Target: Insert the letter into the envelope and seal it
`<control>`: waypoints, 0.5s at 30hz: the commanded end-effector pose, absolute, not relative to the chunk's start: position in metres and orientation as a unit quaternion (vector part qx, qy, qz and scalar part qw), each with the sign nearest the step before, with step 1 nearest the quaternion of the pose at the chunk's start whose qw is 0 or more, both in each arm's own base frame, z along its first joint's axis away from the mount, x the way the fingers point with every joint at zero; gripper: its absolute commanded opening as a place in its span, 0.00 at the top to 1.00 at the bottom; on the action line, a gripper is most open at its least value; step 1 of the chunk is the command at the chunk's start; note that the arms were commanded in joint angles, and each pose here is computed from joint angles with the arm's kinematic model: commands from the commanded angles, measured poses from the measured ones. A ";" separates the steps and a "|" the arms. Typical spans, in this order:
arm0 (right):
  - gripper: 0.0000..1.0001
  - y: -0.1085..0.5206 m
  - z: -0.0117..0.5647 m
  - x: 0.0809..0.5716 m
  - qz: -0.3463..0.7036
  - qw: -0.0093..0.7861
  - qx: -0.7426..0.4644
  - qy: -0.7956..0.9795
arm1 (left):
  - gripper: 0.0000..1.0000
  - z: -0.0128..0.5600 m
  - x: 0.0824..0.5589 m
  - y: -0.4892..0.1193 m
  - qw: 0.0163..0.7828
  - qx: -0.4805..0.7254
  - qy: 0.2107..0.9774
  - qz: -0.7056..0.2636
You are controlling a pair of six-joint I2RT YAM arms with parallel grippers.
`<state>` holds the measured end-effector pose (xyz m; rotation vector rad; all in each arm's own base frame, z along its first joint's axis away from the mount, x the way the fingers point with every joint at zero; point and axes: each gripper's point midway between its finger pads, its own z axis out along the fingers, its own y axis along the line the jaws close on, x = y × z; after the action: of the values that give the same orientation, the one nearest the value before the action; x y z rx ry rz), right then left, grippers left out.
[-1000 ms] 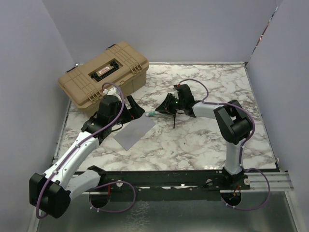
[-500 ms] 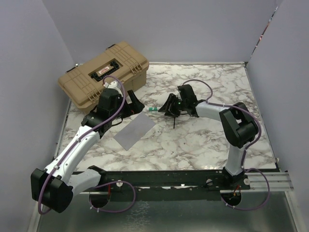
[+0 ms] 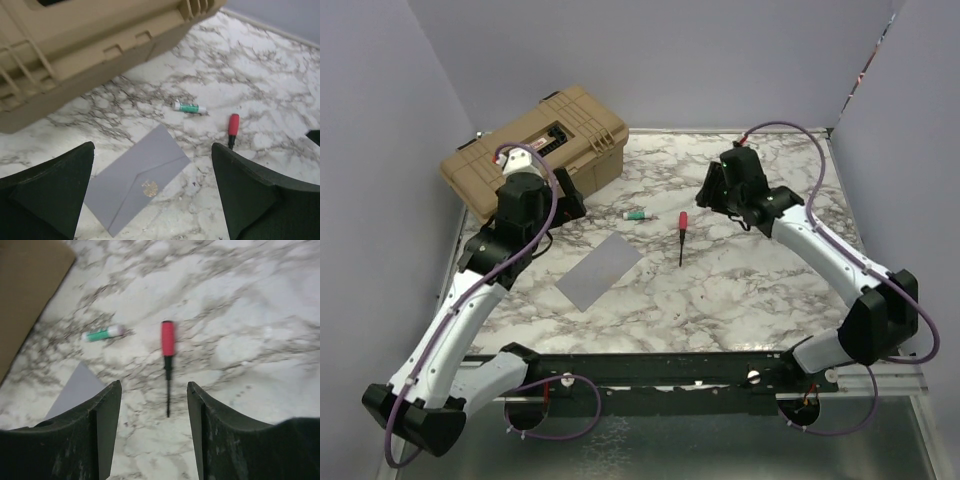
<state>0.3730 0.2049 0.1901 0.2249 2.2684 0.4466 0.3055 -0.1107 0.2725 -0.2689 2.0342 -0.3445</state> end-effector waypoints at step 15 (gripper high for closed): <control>0.34 0.048 0.374 0.287 -0.017 0.600 0.134 0.789 | 0.01 0.402 0.233 0.021 0.664 -0.211 0.716 0.051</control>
<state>0.3042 0.0722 0.3577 0.2990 1.8593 0.0551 0.2541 -0.0068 0.3807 -0.4379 1.6837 0.0099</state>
